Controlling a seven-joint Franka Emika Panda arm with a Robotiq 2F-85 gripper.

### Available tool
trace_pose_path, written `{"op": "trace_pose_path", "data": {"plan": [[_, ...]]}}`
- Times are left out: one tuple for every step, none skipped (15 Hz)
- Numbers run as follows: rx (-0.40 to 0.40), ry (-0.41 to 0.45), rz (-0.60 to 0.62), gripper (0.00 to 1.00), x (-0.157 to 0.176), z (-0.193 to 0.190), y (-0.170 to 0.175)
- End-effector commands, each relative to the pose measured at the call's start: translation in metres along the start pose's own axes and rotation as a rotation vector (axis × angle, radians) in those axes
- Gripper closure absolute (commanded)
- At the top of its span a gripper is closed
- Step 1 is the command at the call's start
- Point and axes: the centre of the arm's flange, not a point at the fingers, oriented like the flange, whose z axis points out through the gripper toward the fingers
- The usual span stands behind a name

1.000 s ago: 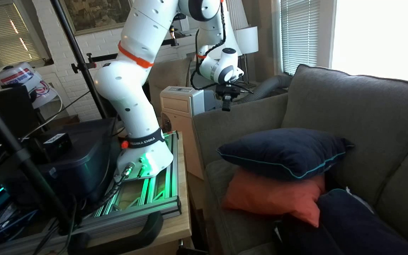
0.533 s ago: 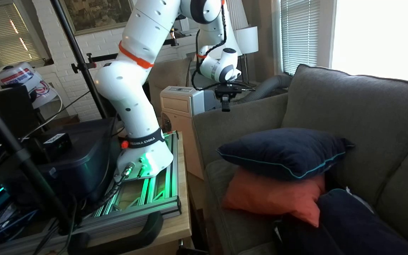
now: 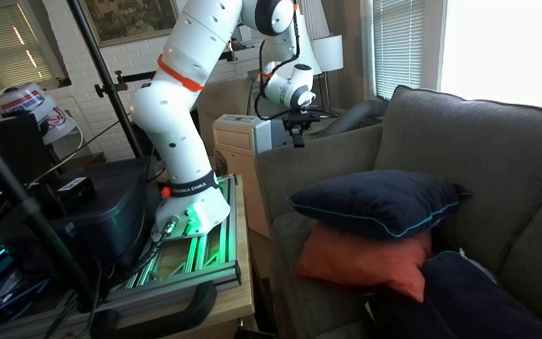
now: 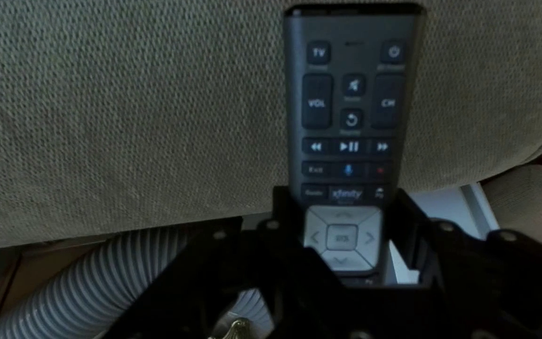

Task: Remove the remote control from the pillow and place it on the left armrest of the sofa.

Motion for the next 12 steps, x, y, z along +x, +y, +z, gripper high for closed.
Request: {"op": "trace_pose_path", "data": {"plan": [[0.021,-0.027,-0.062,0.72,0.01,0.014,0.004],[0.025,-0.03,-0.072,0.72,0.012,0.017,0.002],[0.026,-0.031,-0.08,0.72,0.013,0.02,0.001],[0.027,-0.031,-0.087,0.72,0.016,0.023,0.0],[0.029,-0.03,-0.095,0.72,0.018,0.025,-0.001],[0.029,-0.03,-0.099,0.72,0.02,0.028,-0.002],[0.031,-0.029,-0.103,0.72,0.021,0.03,-0.002],[0.032,-0.028,-0.105,0.72,0.023,0.032,-0.003],[0.03,-0.025,-0.106,0.72,0.024,0.034,-0.004],[0.031,-0.023,-0.102,0.72,0.025,0.037,-0.006],[0.034,-0.023,-0.103,0.72,0.026,0.039,-0.006],[0.036,-0.025,-0.104,0.72,0.026,0.04,-0.007]]}}
